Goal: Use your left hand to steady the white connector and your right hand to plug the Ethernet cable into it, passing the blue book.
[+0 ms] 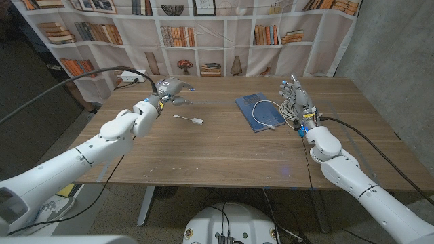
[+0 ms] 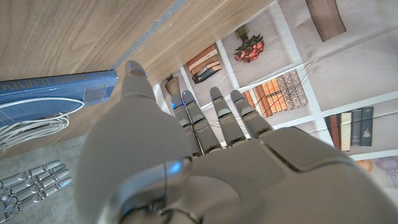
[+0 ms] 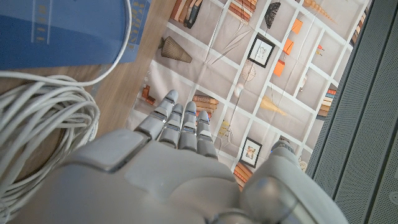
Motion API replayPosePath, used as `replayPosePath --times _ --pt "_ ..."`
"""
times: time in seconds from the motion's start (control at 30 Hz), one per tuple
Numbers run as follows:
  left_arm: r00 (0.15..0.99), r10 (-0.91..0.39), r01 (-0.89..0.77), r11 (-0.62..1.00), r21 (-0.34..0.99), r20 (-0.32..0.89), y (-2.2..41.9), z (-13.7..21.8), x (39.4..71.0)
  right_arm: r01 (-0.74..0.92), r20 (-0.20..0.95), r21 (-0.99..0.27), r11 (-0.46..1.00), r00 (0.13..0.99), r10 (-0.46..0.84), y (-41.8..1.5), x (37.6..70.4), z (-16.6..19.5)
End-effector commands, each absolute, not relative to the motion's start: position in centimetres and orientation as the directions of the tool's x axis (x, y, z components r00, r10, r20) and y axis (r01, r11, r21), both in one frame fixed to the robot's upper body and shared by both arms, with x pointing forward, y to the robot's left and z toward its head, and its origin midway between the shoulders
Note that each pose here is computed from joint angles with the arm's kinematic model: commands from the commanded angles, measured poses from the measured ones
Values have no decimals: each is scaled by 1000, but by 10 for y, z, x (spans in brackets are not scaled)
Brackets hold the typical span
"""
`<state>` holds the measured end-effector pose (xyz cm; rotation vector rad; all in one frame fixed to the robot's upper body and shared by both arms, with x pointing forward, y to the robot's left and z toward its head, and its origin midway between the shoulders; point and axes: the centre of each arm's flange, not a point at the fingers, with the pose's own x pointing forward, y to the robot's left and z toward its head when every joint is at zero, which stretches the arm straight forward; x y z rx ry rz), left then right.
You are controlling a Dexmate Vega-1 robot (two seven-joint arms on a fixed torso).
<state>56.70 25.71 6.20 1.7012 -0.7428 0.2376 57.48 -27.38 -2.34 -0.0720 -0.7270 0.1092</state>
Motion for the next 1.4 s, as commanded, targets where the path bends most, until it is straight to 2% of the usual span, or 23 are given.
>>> replayPosePath --times 0.03,0.4,0.73,1.4 --pt "843 -370 -495 -252 831 390 256 78 565 -66 652 -110 992 748 122 -271 569 -26" --pt "904 -375 -329 -298 896 207 246 87 575 -83 632 -115 990 762 137 -268 569 -31" --pt "928 -369 -214 -428 878 46 229 96 584 -80 622 -120 990 771 138 -268 565 -33" --pt "899 -436 -263 -480 837 32 220 95 598 -81 608 -125 989 781 141 -265 567 -33"
